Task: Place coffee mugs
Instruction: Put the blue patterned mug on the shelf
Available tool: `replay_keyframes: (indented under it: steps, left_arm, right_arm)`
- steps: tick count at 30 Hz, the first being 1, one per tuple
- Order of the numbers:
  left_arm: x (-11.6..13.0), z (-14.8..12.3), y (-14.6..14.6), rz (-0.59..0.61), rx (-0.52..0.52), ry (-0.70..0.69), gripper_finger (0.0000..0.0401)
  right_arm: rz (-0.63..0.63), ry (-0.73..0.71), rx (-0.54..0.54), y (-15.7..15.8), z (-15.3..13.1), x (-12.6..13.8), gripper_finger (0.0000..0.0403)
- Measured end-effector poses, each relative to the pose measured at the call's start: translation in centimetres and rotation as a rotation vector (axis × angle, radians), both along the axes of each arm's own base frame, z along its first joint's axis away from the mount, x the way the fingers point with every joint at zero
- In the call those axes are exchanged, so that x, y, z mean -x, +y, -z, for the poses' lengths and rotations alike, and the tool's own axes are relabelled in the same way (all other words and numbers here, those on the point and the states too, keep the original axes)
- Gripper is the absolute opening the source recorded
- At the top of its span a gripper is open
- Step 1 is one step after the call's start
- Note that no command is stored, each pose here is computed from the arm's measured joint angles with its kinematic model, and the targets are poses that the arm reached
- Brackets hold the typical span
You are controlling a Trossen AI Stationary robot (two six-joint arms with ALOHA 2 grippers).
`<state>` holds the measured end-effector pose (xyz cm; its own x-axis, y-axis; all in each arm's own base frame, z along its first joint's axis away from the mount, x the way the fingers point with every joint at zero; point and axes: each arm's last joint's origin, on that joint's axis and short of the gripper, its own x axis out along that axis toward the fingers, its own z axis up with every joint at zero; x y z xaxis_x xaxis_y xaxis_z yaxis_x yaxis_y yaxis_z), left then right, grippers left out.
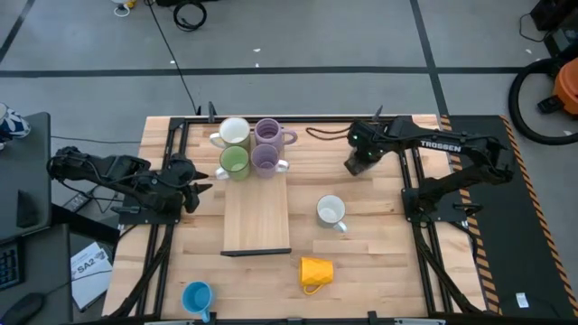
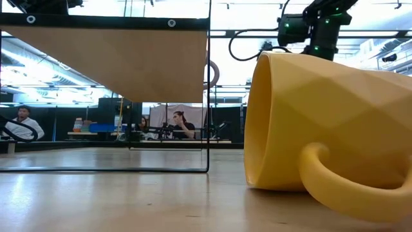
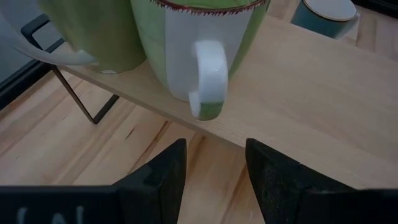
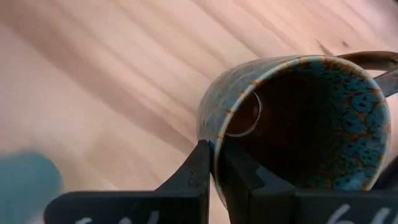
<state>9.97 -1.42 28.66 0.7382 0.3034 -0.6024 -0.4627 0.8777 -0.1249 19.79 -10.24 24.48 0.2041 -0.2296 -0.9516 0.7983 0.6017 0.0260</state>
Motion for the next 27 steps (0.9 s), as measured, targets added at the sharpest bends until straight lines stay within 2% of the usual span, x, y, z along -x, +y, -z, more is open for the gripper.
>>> replay_keyframes:
  steps: [5,9,20,27]
  left_arm:
    - [0.0,0.0,0.0,-0.001,0.0,0.0,0.0172]
    - [0.0,0.0,0.0,0.0,0.001,0.0,0.0172]
    - [0.0,0.0,0.0,0.002,0.003,0.001,0.0172]
    - [0.0,0.0,0.0,0.002,0.003,0.002,0.0172]
  right_arm:
    - [0.193,-0.043,-0.027,-0.4,0.1,-0.2,0.0034]
    - [0.275,-0.058,-0.037,-0.7,0.5,-0.7,0.0034]
    - [0.299,-0.158,-0.001,-1.7,0.8,-1.8,0.0063]
    - [0.312,-0.175,-0.008,-2.1,0.8,-1.7,0.0079]
